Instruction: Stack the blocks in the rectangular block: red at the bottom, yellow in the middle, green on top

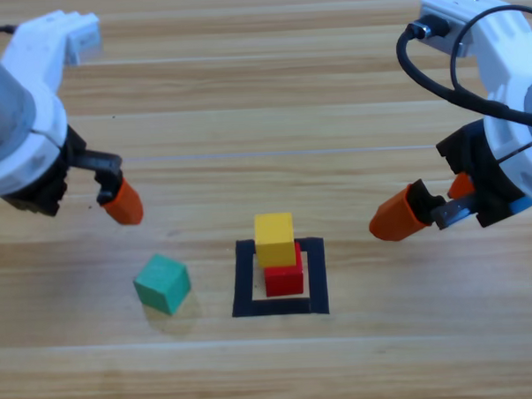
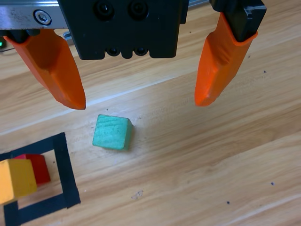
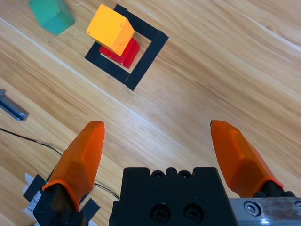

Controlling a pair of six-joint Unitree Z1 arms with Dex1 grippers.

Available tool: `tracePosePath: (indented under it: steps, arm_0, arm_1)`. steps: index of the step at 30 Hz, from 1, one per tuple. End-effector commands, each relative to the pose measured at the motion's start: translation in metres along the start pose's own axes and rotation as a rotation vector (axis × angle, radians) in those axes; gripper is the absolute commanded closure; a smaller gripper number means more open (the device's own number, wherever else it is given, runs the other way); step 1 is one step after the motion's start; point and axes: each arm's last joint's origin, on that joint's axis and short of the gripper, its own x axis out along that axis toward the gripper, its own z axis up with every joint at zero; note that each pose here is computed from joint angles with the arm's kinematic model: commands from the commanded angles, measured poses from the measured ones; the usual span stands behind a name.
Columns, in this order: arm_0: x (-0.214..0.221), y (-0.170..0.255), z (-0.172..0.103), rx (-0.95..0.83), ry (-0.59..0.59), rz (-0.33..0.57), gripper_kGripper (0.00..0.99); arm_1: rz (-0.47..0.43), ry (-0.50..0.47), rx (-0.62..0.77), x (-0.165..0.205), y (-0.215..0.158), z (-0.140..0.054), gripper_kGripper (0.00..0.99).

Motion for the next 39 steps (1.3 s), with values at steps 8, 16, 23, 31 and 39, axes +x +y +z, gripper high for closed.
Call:
tracePosePath:
  steps: [8, 16, 23, 31, 39]
  arm_0:
    - [0.052, -0.042, -0.012, 0.170, 0.141, 0.012, 0.022]
    - [0.082, -0.051, -0.009, 0.141, 0.176, 0.050, 0.021]
    - [0.106, -0.056, -0.006, 0.128, 0.186, 0.073, 0.033]
    - [0.124, -0.059, -0.007, 0.124, 0.184, 0.076, 0.045]
    - [0.136, -0.053, -0.014, 0.123, 0.189, 0.080, 0.047]
  arm_1:
    - [0.043, -0.019, -0.037, 0.011, -0.039, -0.007, 0.004]
    - [0.036, -0.038, -0.108, 0.014, -0.042, -0.015, 0.005]
    - [0.019, -0.032, -0.137, 0.022, -0.043, -0.015, 0.005]
    - [0.015, -0.009, -0.145, 0.031, -0.043, -0.014, 0.005]
    - [0.014, 0.001, -0.146, 0.035, -0.043, -0.014, 0.005]
